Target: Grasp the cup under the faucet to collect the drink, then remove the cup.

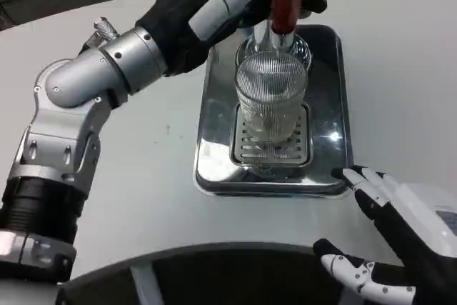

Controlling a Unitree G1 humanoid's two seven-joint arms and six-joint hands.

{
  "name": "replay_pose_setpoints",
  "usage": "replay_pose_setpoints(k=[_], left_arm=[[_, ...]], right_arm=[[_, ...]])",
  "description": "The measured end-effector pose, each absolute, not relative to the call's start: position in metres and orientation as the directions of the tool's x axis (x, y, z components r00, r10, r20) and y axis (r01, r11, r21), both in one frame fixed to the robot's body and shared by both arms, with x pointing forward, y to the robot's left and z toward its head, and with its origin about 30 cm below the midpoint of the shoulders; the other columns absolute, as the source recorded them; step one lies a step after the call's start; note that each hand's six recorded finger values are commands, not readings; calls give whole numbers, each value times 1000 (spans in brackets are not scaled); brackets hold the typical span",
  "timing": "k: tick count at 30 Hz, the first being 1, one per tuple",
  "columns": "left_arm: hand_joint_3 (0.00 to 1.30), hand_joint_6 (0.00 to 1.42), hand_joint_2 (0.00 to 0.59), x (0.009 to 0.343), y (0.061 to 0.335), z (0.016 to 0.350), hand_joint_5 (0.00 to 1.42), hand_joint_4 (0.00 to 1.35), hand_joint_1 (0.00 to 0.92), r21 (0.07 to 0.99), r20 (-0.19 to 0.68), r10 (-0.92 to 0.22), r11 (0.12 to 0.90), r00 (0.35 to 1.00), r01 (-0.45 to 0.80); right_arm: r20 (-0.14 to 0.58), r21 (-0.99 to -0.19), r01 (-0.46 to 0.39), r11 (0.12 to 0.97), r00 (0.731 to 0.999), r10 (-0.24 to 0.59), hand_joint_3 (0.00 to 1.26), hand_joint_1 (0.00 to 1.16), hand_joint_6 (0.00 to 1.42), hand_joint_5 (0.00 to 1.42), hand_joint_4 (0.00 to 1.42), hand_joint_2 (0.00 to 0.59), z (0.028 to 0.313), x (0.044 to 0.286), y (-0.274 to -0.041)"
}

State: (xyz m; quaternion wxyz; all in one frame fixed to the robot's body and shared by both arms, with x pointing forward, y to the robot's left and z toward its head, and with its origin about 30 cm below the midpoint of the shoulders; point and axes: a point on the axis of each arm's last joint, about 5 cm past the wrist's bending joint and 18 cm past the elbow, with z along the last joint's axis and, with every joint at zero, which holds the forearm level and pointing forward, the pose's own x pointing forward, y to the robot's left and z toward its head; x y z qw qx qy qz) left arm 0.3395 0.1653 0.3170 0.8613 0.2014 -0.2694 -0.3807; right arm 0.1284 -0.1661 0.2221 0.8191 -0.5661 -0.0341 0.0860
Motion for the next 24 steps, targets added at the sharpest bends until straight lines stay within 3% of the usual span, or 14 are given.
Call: replay_pose_setpoints(k=[15, 24], left_arm=[[167, 162, 124, 340, 160, 325, 238, 123, 0, 750, 237, -816, 499, 528, 434], [166, 154, 121, 339, 158, 326, 229, 121, 0, 800, 217, -829, 454, 516, 392]], right_arm=[[-35, -931, -99, 352, 982, 184, 55, 329, 0, 0, 0, 374, 222, 129, -166], [-31, -923, -96, 374, 984, 175, 55, 329, 0, 0, 0, 374, 223, 129, -169]])
